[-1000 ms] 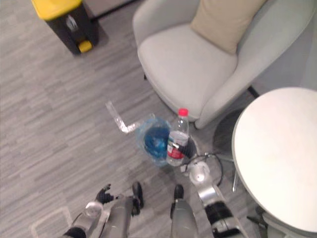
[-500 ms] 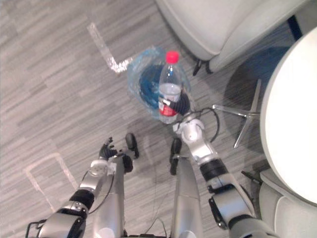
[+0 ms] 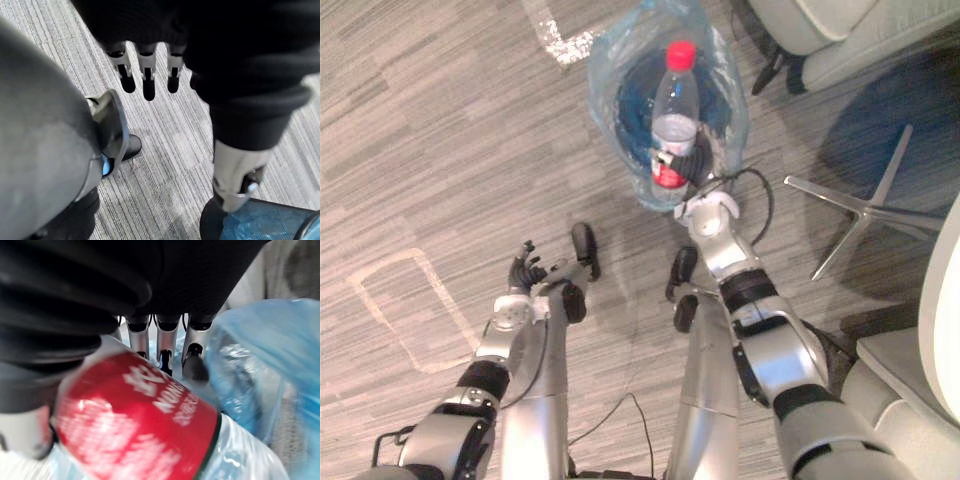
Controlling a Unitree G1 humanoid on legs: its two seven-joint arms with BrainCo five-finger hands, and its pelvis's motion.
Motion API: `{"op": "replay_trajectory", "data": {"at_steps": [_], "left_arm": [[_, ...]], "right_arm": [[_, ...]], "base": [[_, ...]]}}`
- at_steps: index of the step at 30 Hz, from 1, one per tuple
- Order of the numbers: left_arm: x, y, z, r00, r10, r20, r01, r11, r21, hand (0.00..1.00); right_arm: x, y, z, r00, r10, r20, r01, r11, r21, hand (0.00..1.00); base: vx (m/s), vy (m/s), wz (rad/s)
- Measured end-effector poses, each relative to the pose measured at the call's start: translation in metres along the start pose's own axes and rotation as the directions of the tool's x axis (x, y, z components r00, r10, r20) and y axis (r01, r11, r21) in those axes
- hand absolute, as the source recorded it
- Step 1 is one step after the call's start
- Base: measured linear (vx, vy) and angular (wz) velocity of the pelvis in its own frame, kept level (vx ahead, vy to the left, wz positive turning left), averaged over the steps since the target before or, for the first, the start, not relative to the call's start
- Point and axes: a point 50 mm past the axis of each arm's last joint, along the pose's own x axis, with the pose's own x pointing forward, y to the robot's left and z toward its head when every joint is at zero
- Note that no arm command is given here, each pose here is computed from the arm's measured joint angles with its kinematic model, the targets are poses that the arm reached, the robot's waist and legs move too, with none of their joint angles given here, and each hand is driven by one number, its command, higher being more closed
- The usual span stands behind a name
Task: Gather rubbish on tea table into small bin, then transfer packed bag to large trash can.
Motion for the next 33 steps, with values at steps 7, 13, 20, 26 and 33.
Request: {"op": "replay_trajectory", "data": {"at_steps": [7,13,20,26,33], "left_arm": [[0.000,0.000,0.000,1.000,-0.001,0.001,0.001,1.000,0.000,0.00],[0.000,0.000,0.000,1.000,-0.001,0.001,0.001,1.000,0.001,0.00],[0.000,0.000,0.000,1.000,-0.002,0.001,0.002,1.000,0.015,0.00],[0.000,0.000,-0.002,1.000,-0.003,-0.004,0.003,1.000,0.023,0.00],[0.000,0.001,0.000,1.000,0.004,0.017,-0.004,1.000,0.018,0.00]], "right_arm": [[0.000,-0.004,0.002,0.999,-0.044,0.009,0.044,0.999,0.006,0.00],[-0.006,-0.001,0.014,0.995,-0.043,0.093,0.045,0.999,-0.022,0.00],[-0.016,0.008,0.007,0.992,-0.001,0.123,0.017,0.991,-0.133,0.00],[-0.021,0.024,0.007,0.985,0.082,0.151,-0.044,0.970,-0.240,0.00],[-0.022,0.039,-0.023,0.988,0.157,-0.012,-0.153,0.936,-0.319,0.00]], "base": [[0.00,-0.010,0.03],[-0.01,-0.001,0.00],[-0.05,-0.015,-0.01],[-0.03,-0.020,0.05],[0.00,-0.015,0.08]]}}
